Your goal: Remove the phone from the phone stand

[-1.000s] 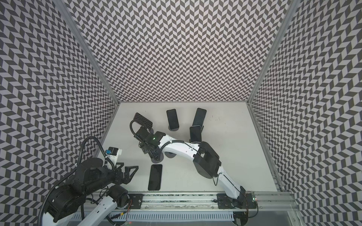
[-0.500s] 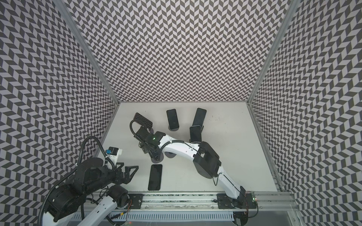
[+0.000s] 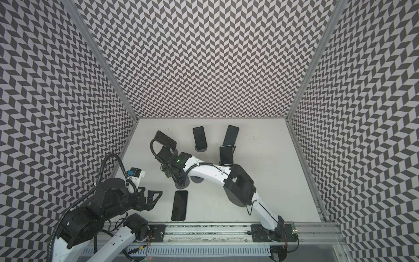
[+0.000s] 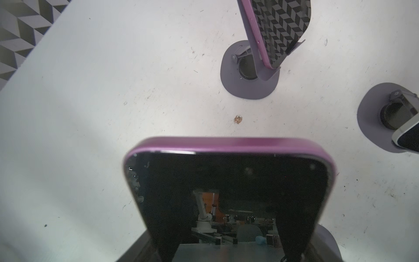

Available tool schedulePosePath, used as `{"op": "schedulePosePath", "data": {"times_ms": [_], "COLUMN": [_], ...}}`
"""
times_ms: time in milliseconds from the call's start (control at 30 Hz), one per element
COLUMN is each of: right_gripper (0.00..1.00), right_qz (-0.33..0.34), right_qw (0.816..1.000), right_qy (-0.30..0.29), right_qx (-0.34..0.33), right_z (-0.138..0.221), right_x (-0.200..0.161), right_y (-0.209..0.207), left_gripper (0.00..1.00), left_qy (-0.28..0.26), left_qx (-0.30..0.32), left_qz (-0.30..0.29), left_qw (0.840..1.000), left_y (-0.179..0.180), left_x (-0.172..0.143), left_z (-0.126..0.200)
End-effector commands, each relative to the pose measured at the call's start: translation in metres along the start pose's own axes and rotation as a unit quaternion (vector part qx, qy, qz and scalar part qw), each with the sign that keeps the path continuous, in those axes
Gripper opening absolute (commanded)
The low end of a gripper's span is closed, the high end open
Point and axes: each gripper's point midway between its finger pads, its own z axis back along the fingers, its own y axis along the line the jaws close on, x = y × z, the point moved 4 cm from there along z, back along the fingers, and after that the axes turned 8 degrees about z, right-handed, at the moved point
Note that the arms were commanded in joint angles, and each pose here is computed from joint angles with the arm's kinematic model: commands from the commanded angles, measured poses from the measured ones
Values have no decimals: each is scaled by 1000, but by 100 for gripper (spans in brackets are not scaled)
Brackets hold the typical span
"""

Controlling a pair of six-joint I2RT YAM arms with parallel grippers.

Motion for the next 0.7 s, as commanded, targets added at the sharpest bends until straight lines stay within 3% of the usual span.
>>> {"op": "schedulePosePath", "data": {"times_ms": [0,667], "right_gripper": [67,65], "right_qz": [-20,-24], "right_qw": [996,994], "right_qy": [-81,-101], "right_qx": [16,19], "right_z": [41,60], "right_x": [44,53], "right_y": [-1,-5], "left_gripper": [100,99], "left_qy": [-14,-16], "left_qx": [-18,-14], "left_qz": [-15,-6], "left_qw": [1000,1000], "left_y": [-8,-9], "left_x": [9,14], "left_z": [6,3]}}
